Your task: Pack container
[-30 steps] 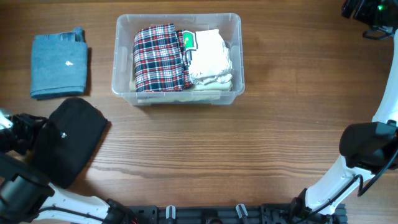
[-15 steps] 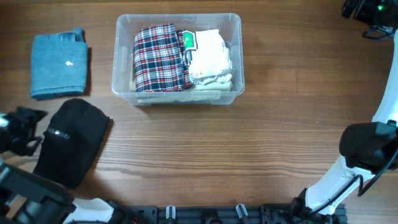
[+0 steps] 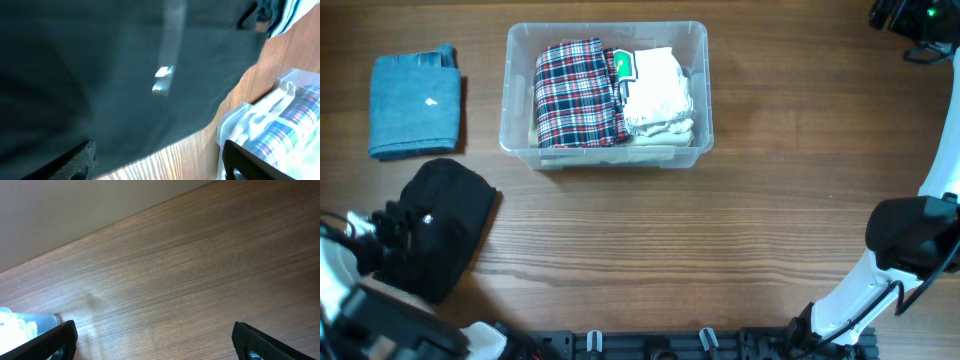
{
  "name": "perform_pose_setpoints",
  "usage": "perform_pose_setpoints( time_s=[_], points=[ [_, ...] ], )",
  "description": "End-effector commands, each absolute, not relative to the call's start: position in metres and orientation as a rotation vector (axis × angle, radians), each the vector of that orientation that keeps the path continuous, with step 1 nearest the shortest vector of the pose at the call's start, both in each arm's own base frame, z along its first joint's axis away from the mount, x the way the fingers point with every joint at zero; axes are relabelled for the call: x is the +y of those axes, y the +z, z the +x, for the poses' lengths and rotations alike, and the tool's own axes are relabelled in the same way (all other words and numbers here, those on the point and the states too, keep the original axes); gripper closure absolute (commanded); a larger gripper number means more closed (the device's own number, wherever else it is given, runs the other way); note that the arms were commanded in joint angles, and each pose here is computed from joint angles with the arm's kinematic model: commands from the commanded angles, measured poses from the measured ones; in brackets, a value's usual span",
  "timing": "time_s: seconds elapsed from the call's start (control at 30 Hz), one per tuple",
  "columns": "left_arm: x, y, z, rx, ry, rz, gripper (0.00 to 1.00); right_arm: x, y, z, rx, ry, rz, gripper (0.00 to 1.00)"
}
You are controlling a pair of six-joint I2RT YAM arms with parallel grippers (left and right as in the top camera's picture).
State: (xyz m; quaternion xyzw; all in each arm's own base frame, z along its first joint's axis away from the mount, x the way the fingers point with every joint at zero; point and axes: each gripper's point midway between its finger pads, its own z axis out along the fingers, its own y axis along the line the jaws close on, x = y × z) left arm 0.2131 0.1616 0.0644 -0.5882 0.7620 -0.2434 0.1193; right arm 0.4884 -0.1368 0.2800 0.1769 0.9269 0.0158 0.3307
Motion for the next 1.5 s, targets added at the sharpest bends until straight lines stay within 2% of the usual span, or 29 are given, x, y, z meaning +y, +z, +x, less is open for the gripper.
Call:
perform_pose_setpoints(
  time_s=[0.0, 0.2, 0.47, 0.6, 0.83, 1.0, 1.2, 1.27, 1.33, 1.37, 1.47],
  points=[
    [0.151, 0.088, 0.194, 2.105, -0.688, -1.742, 0.17, -0.137, 0.274, 0.49, 2.433, 0.041, 0.475, 0.0],
    [0.165, 0.11, 0.145, 2.039, -0.319, -1.848, 0.04, -0.137, 0.275, 0.49, 2.433, 0.041, 0.476, 0.0],
    [0.186, 0.075, 0.111, 1.936, -0.245, -2.077, 0.04, -0.137, 0.274, 0.49, 2.433, 0.041, 0.476, 0.0],
    [0.209, 0.062, 0.113, 1.923, -0.201, -2.071, 0.09, -0.137, 0.275, 0.49, 2.433, 0.041, 0.475, 0.0],
    [0.218, 0.031, 0.118, 1.962, -0.261, -2.108, 0.03, -0.137, 0.275, 0.49, 2.433, 0.04, 0.475, 0.0],
    [0.214, 0.001, 0.138, 2.071, -0.457, -1.979, 0.08, -0.137, 0.274, 0.49, 2.433, 0.041, 0.476, 0.0],
    [0.23, -0.003, 0.15, 2.03, -0.459, -1.911, 0.09, -0.137, 0.274, 0.49, 2.433, 0.041, 0.476, 0.0],
    [0.234, 0.001, 0.16, 2.001, -0.492, -1.862, 0.13, -0.137, 0.274, 0.49, 2.433, 0.041, 0.475, 0.0],
    [0.236, 0.004, 0.164, 1.982, -0.508, -1.84, 0.41, -0.137, 0.274, 0.49, 2.433, 0.041, 0.476, 0.0],
    [0.236, 0.005, 0.166, 1.978, -0.515, -1.835, 0.47, -0.137, 0.274, 0.49, 2.433, 0.041, 0.476, 0.0],
    [0.231, 0.005, 0.173, 2.003, -0.531, -1.807, 0.59, -0.137, 0.275, 0.49, 2.433, 0.041, 0.476, 0.0]
  ],
)
